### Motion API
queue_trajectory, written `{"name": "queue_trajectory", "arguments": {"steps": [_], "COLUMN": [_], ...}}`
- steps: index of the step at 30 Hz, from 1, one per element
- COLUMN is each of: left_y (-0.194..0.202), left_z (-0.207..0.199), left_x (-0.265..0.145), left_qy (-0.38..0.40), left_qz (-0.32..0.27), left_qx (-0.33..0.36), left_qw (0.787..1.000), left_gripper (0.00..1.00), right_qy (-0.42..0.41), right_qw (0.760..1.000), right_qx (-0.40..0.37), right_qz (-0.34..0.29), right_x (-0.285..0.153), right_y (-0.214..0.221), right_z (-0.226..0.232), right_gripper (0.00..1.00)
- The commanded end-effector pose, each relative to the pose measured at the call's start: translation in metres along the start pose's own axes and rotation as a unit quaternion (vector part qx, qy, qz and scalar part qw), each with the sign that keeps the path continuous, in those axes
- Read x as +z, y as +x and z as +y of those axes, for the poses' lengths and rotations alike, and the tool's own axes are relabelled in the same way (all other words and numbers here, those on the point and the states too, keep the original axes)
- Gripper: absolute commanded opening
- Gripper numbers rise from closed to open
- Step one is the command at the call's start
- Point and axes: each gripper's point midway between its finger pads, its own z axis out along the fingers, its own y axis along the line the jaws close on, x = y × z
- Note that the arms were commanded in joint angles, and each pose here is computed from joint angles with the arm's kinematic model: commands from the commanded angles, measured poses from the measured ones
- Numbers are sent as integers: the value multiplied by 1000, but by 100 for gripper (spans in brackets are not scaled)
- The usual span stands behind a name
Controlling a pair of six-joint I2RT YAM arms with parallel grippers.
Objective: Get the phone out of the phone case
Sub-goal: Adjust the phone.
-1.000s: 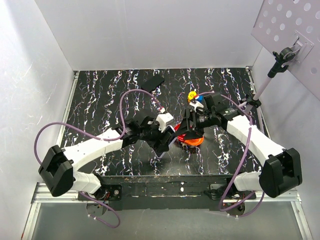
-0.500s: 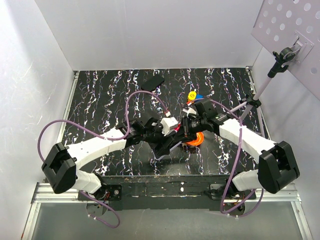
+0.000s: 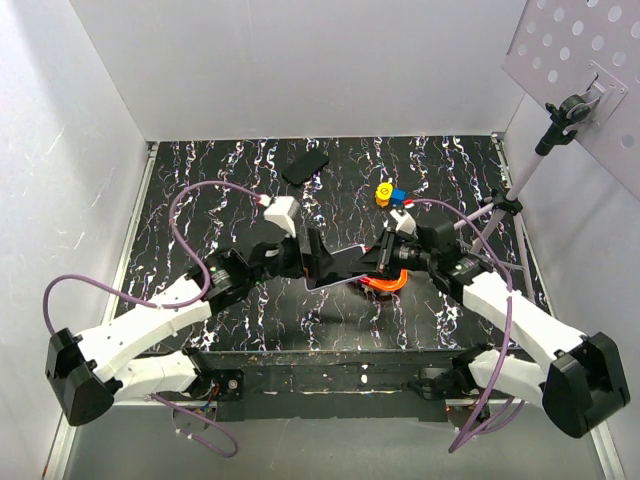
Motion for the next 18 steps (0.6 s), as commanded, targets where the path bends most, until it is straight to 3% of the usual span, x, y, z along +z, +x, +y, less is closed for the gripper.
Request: {"name": "queue_trajectory", "arguments": {"steps": [1, 3, 5, 8, 10, 12, 15, 18], "left_y": [0, 6, -3, -28, -39, -39, -40, -38], "left_z": [45, 43, 23, -11, -22, -22, -21, -33], "left_x": [-13, -9, -2, -4, -8, -7, -6, -1], "left_qy": [-129, -96, -9, 132, 187, 207, 234, 263], "left_qz": [-19, 2, 0, -44, -70, -79, -93, -72], "left_qx": [-210, -280, -332, -371, -387, -414, -444, -445], "left_qw": [969, 955, 943, 918, 900, 883, 860, 853], "left_gripper": [98, 98, 98, 98, 92, 82, 80, 82], "right_qy": [-95, -127, -144, -145, -153, -168, -175, -189], "right_qw": [992, 986, 982, 979, 974, 969, 966, 964], "right_qx": [6, 11, 7, 11, 11, 15, 26, 29], "right_qz": [-86, -109, -123, -146, -164, -179, -190, -186], "right_x": [-19, -29, -36, -44, -50, -56, -60, -60], "right_y": [-25, -30, -31, -33, -34, -35, -35, -32], "right_z": [27, 33, 37, 39, 41, 45, 43, 46], "right_gripper": [1, 1, 1, 1, 1, 1, 1, 1]}}
